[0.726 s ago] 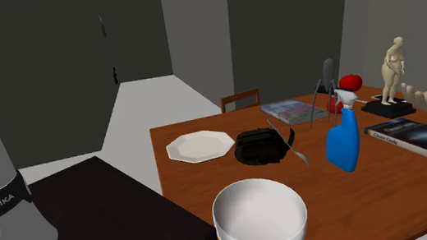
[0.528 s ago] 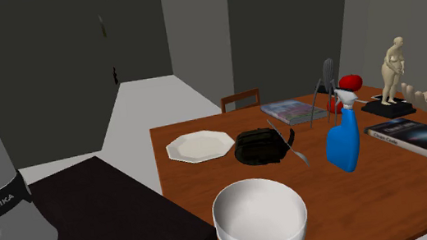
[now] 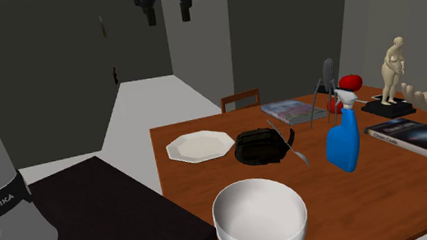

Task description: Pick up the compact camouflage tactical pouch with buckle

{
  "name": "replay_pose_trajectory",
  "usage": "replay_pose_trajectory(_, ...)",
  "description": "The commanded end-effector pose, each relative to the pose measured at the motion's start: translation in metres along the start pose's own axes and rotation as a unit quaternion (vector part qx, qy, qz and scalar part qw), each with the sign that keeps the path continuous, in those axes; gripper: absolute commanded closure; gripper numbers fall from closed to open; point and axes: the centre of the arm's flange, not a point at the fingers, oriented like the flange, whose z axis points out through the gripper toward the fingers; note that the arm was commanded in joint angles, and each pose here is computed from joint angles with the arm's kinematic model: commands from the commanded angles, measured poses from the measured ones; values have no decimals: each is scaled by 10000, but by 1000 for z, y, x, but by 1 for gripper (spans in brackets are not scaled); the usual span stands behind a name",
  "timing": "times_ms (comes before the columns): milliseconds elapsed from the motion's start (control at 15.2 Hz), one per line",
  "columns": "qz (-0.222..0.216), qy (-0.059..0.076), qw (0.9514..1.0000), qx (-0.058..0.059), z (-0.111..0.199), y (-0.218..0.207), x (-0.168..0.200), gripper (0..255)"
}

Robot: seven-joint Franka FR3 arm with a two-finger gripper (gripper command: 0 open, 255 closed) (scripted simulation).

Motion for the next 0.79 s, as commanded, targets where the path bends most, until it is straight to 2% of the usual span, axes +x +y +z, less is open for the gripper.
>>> replay_pose_trajectory(0,-105,-20,9999,-11,21,19,9,0)
replay_pose_trajectory(726,-646,-132,9978,-50,120,97,83,0)
